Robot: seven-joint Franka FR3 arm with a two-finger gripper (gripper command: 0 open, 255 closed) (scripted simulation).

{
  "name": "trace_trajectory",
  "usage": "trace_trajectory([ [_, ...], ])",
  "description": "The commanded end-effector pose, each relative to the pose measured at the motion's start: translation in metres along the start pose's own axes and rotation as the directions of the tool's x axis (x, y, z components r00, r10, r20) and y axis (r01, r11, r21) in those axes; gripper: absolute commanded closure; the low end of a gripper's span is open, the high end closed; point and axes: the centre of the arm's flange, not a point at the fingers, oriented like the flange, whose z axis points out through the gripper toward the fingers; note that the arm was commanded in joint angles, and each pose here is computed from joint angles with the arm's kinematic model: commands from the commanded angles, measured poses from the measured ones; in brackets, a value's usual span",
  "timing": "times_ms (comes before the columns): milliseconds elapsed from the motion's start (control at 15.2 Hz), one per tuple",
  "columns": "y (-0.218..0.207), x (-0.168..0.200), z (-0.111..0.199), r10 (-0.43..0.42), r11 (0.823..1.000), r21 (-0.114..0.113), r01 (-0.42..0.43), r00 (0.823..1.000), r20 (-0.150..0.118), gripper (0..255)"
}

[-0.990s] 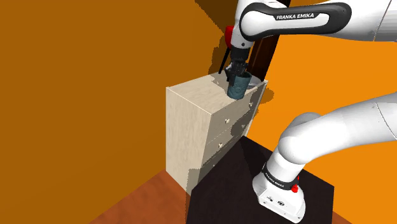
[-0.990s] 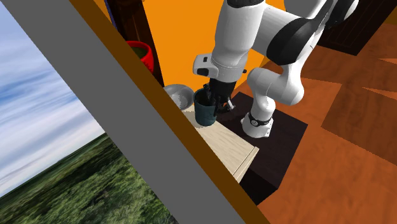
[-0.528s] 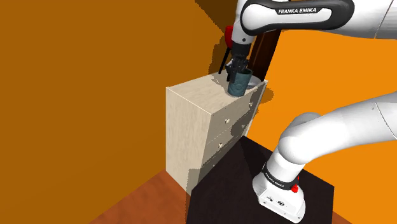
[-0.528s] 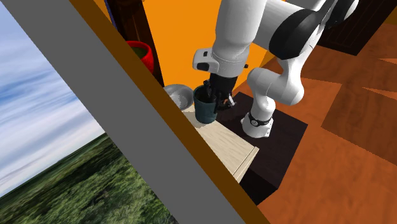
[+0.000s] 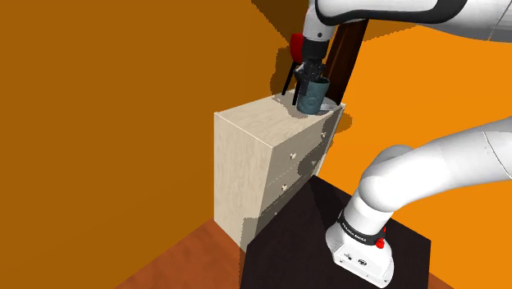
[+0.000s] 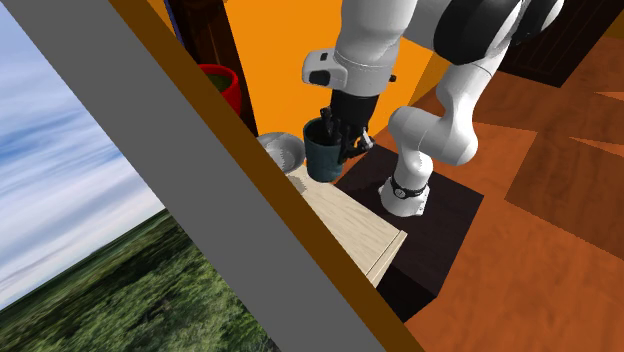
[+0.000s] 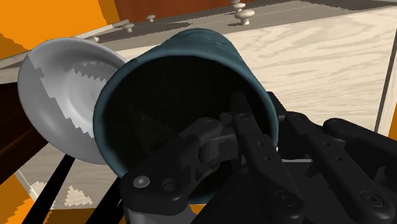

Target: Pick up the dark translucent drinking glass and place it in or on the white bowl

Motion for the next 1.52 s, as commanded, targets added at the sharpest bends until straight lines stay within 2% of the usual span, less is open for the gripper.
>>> trace_trajectory([
  [0, 0.0, 0.001, -0.011, 0.0, 1.0, 0.0, 0.0, 1.0, 0.0, 255],
  [660, 0.005, 0.003, -0.062, 0.0, 1.0, 0.0, 0.0, 1.0, 0.0, 255],
  [1452, 0.148, 0.062, -0.071, 0.0, 1.0, 0.0, 0.0, 1.0, 0.0, 255],
])
